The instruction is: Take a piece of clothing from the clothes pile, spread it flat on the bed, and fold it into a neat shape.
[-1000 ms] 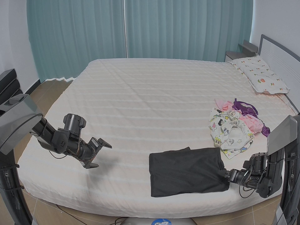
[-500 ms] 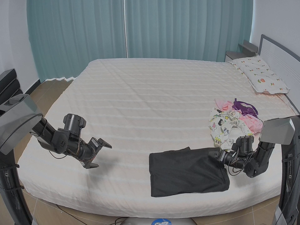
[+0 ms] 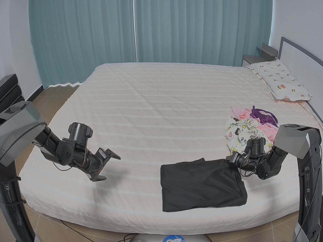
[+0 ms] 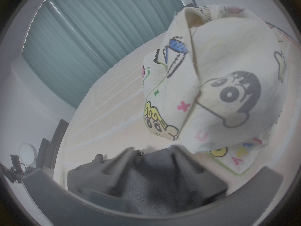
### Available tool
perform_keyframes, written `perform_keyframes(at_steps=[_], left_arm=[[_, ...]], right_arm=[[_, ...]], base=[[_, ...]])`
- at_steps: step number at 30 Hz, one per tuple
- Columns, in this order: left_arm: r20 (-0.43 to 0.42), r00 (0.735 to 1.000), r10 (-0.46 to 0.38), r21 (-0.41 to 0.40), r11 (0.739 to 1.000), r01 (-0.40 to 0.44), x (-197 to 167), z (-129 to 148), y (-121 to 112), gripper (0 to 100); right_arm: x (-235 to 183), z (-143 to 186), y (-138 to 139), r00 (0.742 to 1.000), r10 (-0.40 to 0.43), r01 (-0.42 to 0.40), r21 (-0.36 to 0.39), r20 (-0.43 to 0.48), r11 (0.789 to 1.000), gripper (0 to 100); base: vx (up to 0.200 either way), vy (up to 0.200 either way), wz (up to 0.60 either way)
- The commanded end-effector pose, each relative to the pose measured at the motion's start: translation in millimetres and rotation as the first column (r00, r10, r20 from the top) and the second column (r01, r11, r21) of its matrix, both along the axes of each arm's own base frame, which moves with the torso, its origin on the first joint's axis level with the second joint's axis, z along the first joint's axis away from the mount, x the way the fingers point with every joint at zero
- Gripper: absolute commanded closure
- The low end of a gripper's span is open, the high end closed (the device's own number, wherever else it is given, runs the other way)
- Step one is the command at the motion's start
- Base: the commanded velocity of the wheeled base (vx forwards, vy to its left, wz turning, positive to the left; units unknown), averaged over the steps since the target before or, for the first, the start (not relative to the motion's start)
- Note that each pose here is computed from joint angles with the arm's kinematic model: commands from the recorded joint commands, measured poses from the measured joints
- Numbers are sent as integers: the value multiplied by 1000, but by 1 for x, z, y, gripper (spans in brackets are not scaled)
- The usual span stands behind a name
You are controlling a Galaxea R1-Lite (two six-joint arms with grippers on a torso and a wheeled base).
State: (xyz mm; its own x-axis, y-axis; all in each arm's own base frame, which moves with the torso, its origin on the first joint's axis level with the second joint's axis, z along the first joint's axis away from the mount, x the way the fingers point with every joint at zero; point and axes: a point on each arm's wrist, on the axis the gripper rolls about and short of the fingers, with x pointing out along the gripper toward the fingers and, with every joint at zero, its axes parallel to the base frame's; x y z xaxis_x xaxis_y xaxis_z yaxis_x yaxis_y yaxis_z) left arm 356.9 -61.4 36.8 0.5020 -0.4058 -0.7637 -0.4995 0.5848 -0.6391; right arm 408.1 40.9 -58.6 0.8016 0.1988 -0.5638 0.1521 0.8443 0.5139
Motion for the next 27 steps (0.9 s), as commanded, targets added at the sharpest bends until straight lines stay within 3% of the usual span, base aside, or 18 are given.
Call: perform_keyframes(at_steps=[1,9,15,16,27], left_arm=[[-1,1000,0,0,1000,0,0,-1,0,0],[-1,1000,0,0,1000,0,0,-1,0,0],[-1,1000,0,0,1000,0,0,-1,0,0],[0,1000,0,-1,1000,0,0,0,0,0],[0,1000,0,-1,1000,0,0,0,0,0]], right_arm=[[0,4,-2,1000,-26,25,30,1,999,100],[2,4,-5,997,-80,81,101,-15,992,100],[2,4,-8,996,-90,91,108,-15,990,100],[2,4,-8,996,-91,93,106,-18,990,0],[-26,26,-8,995,-98,94,138,18,986,0]], base=[[0,0,0],[0,0,0],[0,0,0],[0,0,0],[0,0,0]])
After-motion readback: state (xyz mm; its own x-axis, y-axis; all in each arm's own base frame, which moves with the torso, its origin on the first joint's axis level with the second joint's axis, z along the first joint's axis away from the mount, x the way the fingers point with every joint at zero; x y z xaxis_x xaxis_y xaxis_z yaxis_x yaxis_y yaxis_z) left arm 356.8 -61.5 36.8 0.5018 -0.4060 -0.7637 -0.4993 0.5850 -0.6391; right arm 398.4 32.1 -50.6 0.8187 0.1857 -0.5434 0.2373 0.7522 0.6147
